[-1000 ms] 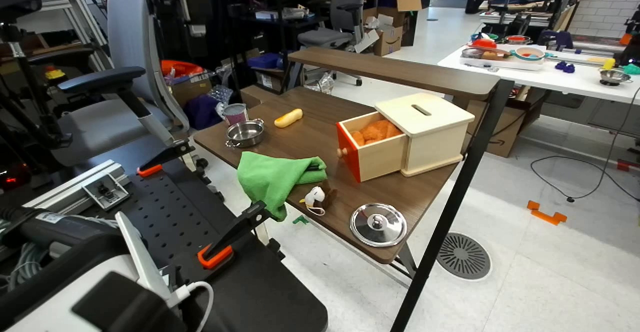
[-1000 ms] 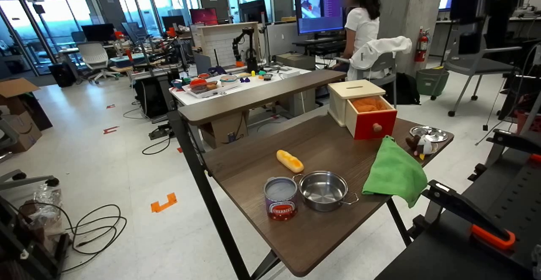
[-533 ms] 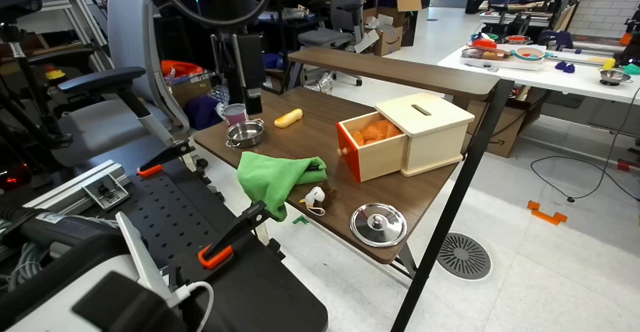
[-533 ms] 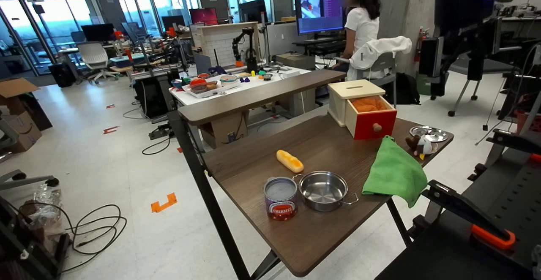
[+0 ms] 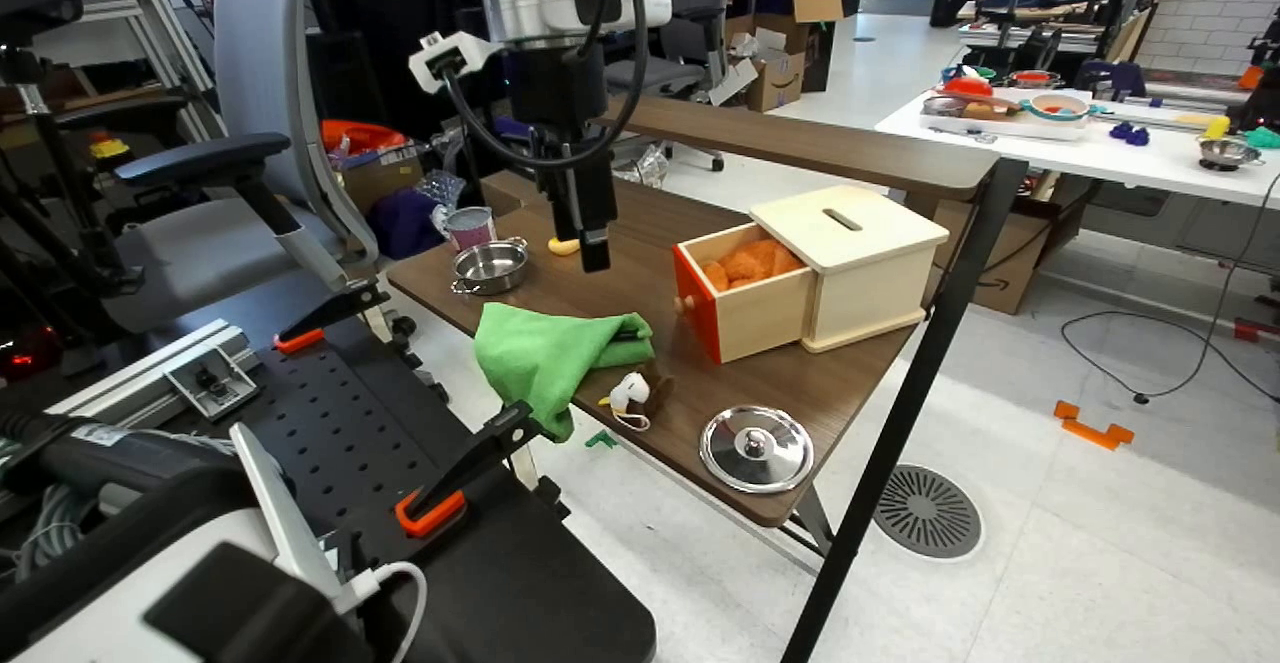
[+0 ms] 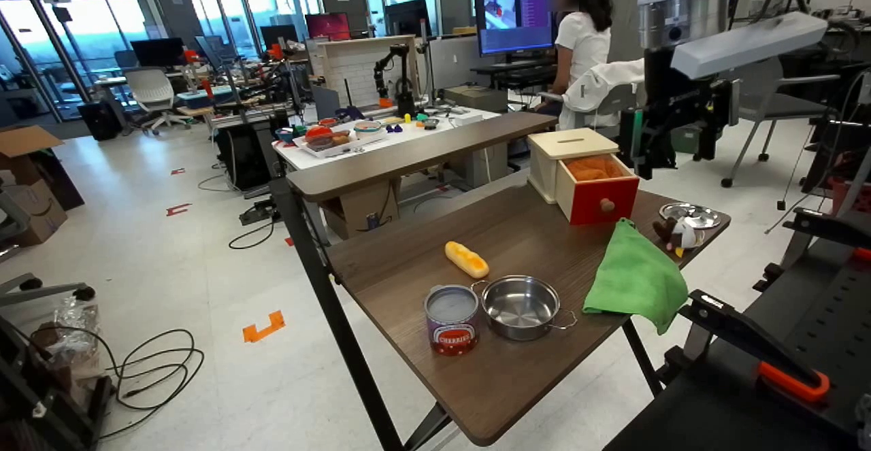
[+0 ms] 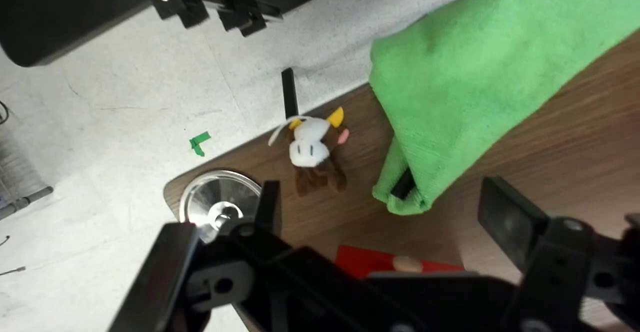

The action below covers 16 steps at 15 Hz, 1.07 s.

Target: Close the open drawer

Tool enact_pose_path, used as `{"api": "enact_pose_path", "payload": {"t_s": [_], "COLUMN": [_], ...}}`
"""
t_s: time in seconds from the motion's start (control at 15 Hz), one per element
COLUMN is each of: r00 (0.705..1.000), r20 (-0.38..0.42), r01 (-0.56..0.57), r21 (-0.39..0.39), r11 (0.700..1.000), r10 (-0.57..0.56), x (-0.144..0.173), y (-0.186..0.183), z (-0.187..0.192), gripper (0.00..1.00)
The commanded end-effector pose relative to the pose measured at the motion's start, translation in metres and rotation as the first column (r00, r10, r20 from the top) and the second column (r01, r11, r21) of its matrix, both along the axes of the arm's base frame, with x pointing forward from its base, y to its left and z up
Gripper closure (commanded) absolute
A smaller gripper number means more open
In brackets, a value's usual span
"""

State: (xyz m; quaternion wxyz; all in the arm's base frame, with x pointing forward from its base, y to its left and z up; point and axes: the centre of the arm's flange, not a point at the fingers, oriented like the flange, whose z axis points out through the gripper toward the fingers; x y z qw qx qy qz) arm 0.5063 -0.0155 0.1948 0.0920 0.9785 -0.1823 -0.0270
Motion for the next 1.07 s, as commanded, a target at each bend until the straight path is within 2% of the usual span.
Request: {"api": "enact_pose_path", "payload": {"t_s": [0.0,0.6,0.8,1.0], "r00": [0.999,0.999,0.992,0.973], "r20": [0.024,0.021,0.126,0.227], "r01": [0.021,0.024,0.018,0.063], "r21": [0.013,0.011,-0.084,-0.098], "r11": [1.000,1.000,0.996,0.993], "r10": [-0.021,-0.025,-0.007,-0.039], "x": [0.008,0.011,0.008,0.019], "y": [0.001,0.001,0.002,0.001], "z": [-0.004,-0.009,-0.013,-0.016], "gripper": [0.00,0.00,0.00,0.00]}}
